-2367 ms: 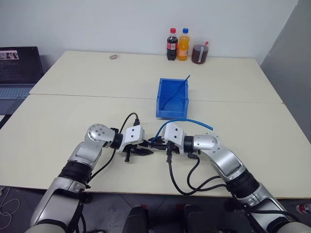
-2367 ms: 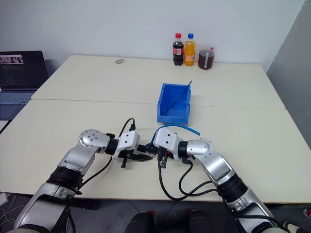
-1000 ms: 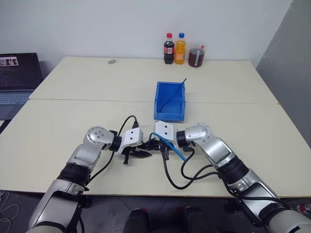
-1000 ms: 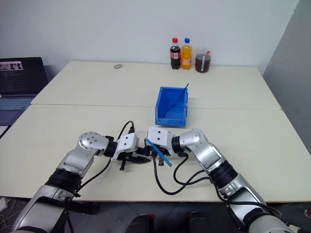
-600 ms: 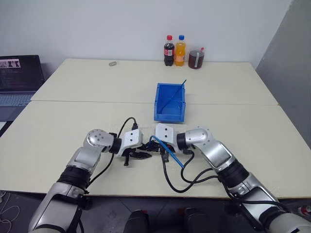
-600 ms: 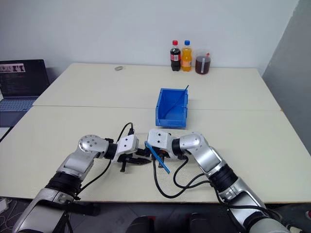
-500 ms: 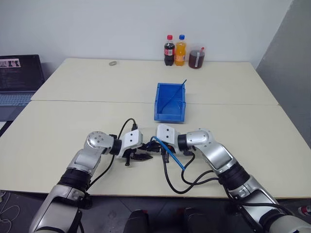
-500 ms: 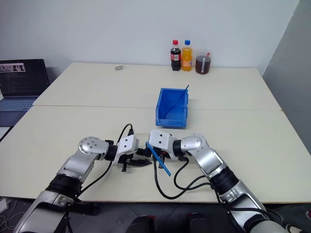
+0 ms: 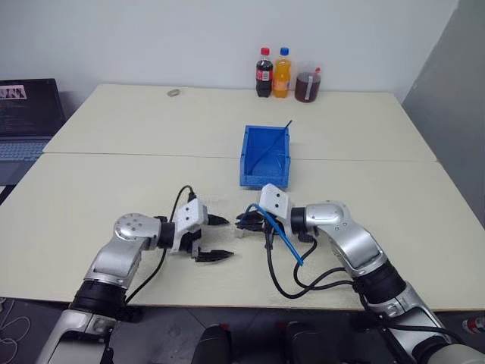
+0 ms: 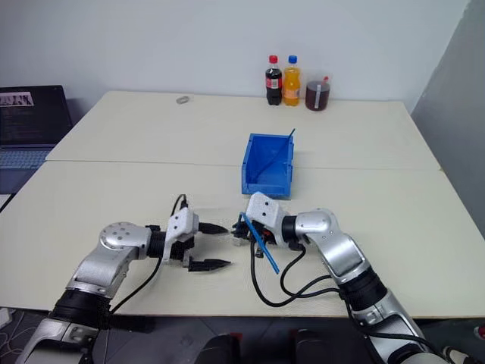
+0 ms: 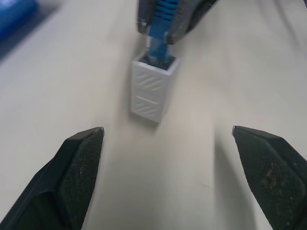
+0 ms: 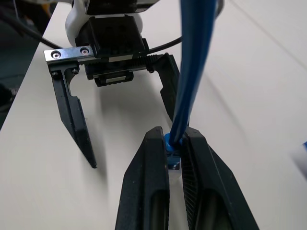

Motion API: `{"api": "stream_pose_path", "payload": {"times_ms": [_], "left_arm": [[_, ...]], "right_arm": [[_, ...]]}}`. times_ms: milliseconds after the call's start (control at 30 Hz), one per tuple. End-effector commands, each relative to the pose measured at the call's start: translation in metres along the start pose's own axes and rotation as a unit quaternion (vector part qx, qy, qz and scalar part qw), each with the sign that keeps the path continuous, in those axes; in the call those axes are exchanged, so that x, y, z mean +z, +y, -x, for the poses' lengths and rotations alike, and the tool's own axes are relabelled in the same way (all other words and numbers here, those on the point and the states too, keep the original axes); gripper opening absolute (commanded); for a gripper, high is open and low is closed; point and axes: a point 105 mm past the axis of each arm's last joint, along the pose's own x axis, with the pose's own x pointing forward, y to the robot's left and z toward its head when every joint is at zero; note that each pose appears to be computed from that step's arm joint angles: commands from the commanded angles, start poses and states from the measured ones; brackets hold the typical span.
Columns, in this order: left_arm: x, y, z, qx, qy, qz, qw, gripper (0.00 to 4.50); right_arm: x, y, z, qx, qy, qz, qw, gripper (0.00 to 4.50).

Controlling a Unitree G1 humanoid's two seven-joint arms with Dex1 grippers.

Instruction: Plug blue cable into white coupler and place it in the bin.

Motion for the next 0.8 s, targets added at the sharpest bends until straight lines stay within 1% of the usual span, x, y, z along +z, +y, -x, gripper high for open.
{"api": "stream_pose_path", "payload": {"times_ms": [33, 100, 167, 267, 300, 367, 400, 500, 567, 600, 667, 700, 800], "left_arm": [[0.034, 0.014, 0.014, 0.054, -0.044, -0.019, 0.997, 4.50], [0.047, 0.022, 0.013, 0.087, -0.054, -0.029, 0.994, 4.50], [0.063, 0.033, 0.009, 0.132, -0.068, -0.038, 0.988, 4.50], [0.076, 0.043, 0.005, 0.169, -0.074, -0.047, 0.982, 4.50], [0.079, 0.046, 0.004, 0.180, -0.074, -0.048, 0.980, 4.50], [0.093, 0.053, -0.003, 0.196, -0.076, -0.057, 0.976, 4.50], [0.097, 0.055, -0.005, 0.198, -0.076, -0.061, 0.975, 4.50], [0.106, 0.057, -0.012, 0.197, -0.078, -0.067, 0.975, 4.50], [0.114, 0.060, -0.018, 0.199, -0.081, -0.076, 0.974, 4.50], [0.116, 0.061, -0.020, 0.199, -0.083, -0.079, 0.973, 4.50], [0.120, 0.059, -0.024, 0.193, -0.088, -0.081, 0.974, 4.50], [0.121, 0.058, -0.025, 0.190, -0.090, -0.081, 0.974, 4.50], [0.122, 0.057, -0.025, 0.189, -0.092, -0.078, 0.975, 4.50]], "right_arm": [[0.030, -0.024, 0.029, -0.066, -0.048, 0.000, 0.997, 0.08], [0.036, -0.037, 0.040, -0.102, -0.065, -0.020, 0.992, 0.08], [0.047, -0.055, 0.048, -0.142, -0.099, -0.062, 0.983, 0.08], [0.056, -0.076, 0.047, -0.174, -0.121, -0.100, 0.972, 0.08], [0.058, -0.081, 0.046, -0.178, -0.123, -0.107, 0.970, 0.08], [0.060, -0.107, 0.037, -0.208, -0.116, -0.131, 0.962, 0.08], [0.061, -0.115, 0.033, -0.217, -0.112, -0.139, 0.960, 0.08], [0.061, -0.133, 0.023, -0.222, -0.097, -0.157, 0.957, 0.08], [0.058, -0.148, 0.014, -0.221, -0.064, -0.166, 0.959, 0.78], [0.056, -0.152, 0.012, -0.215, -0.048, -0.169, 0.961, 0.90], [0.051, -0.158, 0.014, -0.208, -0.020, -0.168, 0.963, 1.40], [0.050, -0.161, 0.017, -0.207, -0.010, -0.166, 0.964, 1.51], [0.050, -0.165, 0.029, -0.193, 0.019, -0.151, 0.969, 2.15]]}}
